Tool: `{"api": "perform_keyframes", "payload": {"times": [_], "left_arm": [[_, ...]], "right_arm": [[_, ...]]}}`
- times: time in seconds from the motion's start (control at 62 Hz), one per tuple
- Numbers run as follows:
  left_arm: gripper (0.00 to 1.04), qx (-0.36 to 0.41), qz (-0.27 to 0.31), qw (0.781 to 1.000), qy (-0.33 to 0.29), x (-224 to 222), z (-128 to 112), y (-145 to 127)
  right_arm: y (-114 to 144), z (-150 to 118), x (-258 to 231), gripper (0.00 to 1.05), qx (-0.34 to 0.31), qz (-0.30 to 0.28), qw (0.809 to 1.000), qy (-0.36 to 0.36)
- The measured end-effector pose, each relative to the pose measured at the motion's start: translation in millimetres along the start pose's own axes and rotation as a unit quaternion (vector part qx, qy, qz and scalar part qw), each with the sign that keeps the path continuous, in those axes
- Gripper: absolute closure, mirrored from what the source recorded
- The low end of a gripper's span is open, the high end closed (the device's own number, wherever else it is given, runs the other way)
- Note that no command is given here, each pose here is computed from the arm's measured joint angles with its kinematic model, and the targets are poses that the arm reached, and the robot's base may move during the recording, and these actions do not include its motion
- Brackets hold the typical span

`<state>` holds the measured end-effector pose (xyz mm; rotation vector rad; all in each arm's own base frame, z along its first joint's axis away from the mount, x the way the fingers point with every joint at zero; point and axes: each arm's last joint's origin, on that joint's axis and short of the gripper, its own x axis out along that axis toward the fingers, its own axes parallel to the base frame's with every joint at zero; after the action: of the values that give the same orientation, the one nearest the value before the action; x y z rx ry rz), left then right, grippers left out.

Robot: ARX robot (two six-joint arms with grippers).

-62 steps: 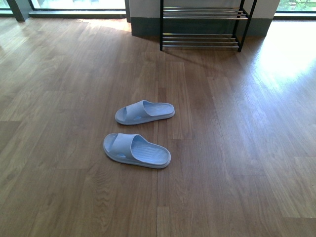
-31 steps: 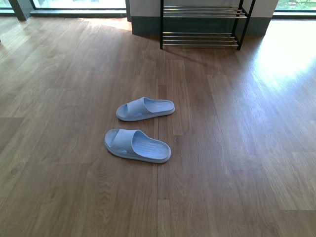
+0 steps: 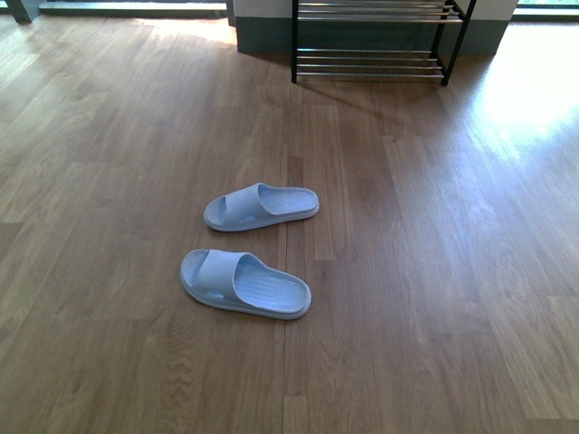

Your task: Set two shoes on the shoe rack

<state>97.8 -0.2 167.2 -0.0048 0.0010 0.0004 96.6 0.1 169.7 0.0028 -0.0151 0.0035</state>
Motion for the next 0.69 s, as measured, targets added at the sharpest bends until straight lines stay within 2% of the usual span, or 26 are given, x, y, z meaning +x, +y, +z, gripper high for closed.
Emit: {"api": "perform_keyframes", "payload": {"times": [0.693], "left_arm": [[0.09, 0.0, 0.0, 1.0, 0.0, 0.0, 0.0, 0.0]], "right_arm": [[0.0, 0.1, 0.0, 0.09, 0.0, -0.001, 1.0, 0.0]]}}
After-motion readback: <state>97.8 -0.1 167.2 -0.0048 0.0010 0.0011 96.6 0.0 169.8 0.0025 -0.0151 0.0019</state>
